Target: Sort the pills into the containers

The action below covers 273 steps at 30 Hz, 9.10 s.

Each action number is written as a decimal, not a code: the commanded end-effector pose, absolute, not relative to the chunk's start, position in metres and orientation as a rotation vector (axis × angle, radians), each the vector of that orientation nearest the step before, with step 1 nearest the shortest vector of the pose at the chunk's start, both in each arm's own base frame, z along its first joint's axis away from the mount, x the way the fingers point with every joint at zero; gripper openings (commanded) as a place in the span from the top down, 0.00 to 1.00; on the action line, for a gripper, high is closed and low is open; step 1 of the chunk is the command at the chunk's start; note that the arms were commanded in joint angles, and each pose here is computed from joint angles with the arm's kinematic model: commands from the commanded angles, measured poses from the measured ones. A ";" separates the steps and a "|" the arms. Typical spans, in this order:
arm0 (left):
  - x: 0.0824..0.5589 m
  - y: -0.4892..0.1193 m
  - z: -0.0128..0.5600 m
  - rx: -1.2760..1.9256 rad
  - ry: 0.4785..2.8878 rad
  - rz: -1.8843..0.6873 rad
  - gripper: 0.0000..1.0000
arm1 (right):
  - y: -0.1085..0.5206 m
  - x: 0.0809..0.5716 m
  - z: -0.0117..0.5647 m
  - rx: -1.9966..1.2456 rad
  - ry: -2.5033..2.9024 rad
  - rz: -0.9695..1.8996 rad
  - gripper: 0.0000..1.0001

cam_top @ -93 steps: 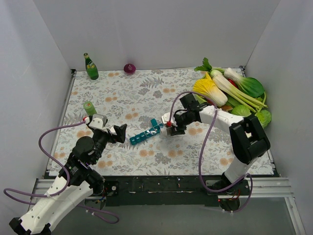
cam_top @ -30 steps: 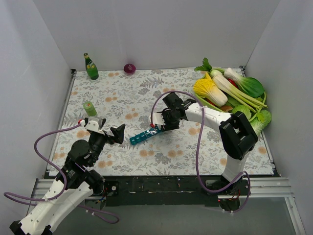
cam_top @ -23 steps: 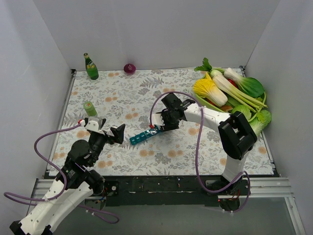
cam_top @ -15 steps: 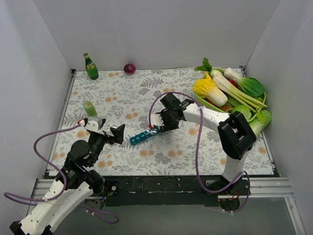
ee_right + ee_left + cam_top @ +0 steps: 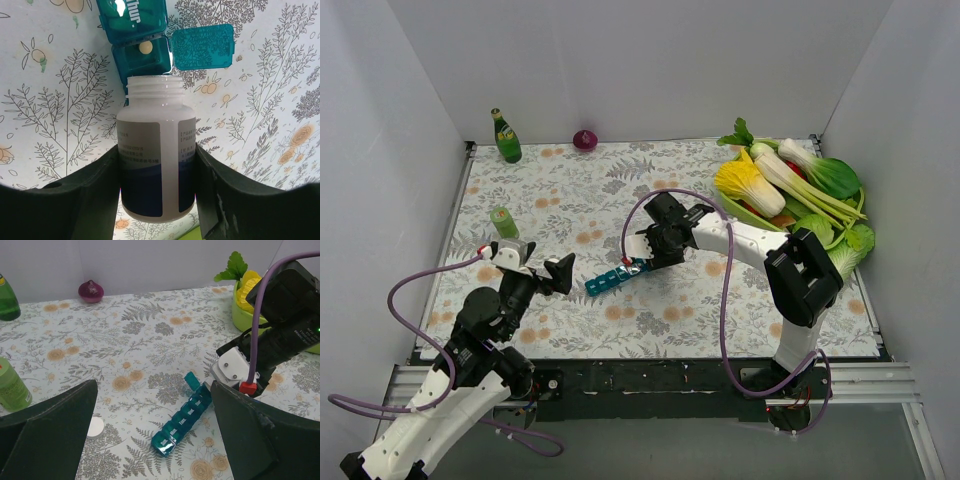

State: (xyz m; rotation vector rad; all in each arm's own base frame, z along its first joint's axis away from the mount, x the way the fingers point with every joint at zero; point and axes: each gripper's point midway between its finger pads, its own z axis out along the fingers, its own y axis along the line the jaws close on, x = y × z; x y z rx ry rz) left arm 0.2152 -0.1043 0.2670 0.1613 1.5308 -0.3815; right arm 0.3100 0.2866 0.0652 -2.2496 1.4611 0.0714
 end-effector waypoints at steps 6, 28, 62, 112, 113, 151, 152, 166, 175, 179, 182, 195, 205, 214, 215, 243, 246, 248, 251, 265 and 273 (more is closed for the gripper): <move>0.214 -0.102 0.272 0.158 1.504 -0.382 0.02 | 0.295 0.317 0.084 -2.244 1.419 0.004 0.99; 0.213 -0.102 0.274 0.157 1.494 -0.386 0.02 | 0.297 0.317 0.086 -2.275 1.399 -0.083 0.99; 0.215 -0.102 0.270 0.153 1.510 -0.383 0.02 | 0.308 0.307 0.101 -2.116 1.509 0.106 0.99; 0.324 -0.053 0.044 -0.408 2.573 0.098 0.27 | 0.277 0.178 0.295 -1.416 1.094 1.310 0.99; 0.326 -0.053 0.044 -0.409 2.573 0.093 0.27 | 0.278 0.178 0.295 -1.417 1.091 1.310 0.99; 0.235 -0.262 0.272 -0.031 2.026 -1.680 0.82 | 0.266 0.228 0.253 -1.399 1.326 0.918 0.99; 0.236 -0.268 0.276 -0.023 2.004 -1.705 0.82 | 0.266 0.230 0.253 -1.397 1.334 0.906 0.99; 0.234 -0.301 0.277 -0.059 1.985 -1.835 0.83 | 0.267 0.236 0.251 -1.382 1.416 0.798 0.99; 0.243 -0.302 0.265 -0.096 2.031 -1.771 0.83 | 0.271 0.230 0.251 -1.405 1.406 0.802 0.99; 0.245 -0.302 0.263 -0.101 2.045 -1.744 0.84 | 0.269 0.229 0.251 -1.405 1.406 0.795 0.99; 0.246 -0.303 0.263 -0.100 2.047 -1.736 0.84 | 0.268 0.227 0.252 -1.408 1.401 0.796 0.99; 0.237 -0.310 0.274 -0.048 2.044 -1.806 0.84 | 0.277 0.224 0.246 -1.435 1.402 0.828 0.99; 0.233 -0.317 0.262 -0.015 2.122 -1.783 0.85 | 0.282 0.224 0.244 -1.482 1.394 0.753 0.99; 0.235 -0.315 0.251 -0.012 2.212 -1.676 0.85 | 0.281 0.228 0.244 -1.526 1.394 0.629 0.99; 0.235 -0.315 0.250 -0.009 2.214 -1.670 0.85 | 0.281 0.227 0.246 -1.522 1.392 0.631 0.99; 0.192 -0.311 0.256 0.677 2.113 -1.623 0.86 | 0.296 0.155 0.294 -1.362 1.329 1.508 0.99; 0.190 -0.309 0.254 0.791 2.135 -1.581 0.85 | 0.292 0.139 0.291 -1.331 1.377 1.648 0.99; 0.190 -0.308 0.253 0.811 2.146 -1.570 0.84 | 0.291 0.135 0.289 -1.334 1.350 1.671 0.99; 0.193 -0.309 0.258 0.808 2.127 -1.568 0.73 | 0.289 0.135 0.291 -1.311 1.351 1.693 0.99; 0.213 -0.284 0.331 0.527 1.941 -1.557 0.02 | 0.287 0.148 0.284 -1.330 1.343 1.541 0.99; 0.196 -0.272 0.336 0.493 1.934 -1.554 0.02 | 0.288 0.160 0.285 -1.345 1.335 1.447 0.99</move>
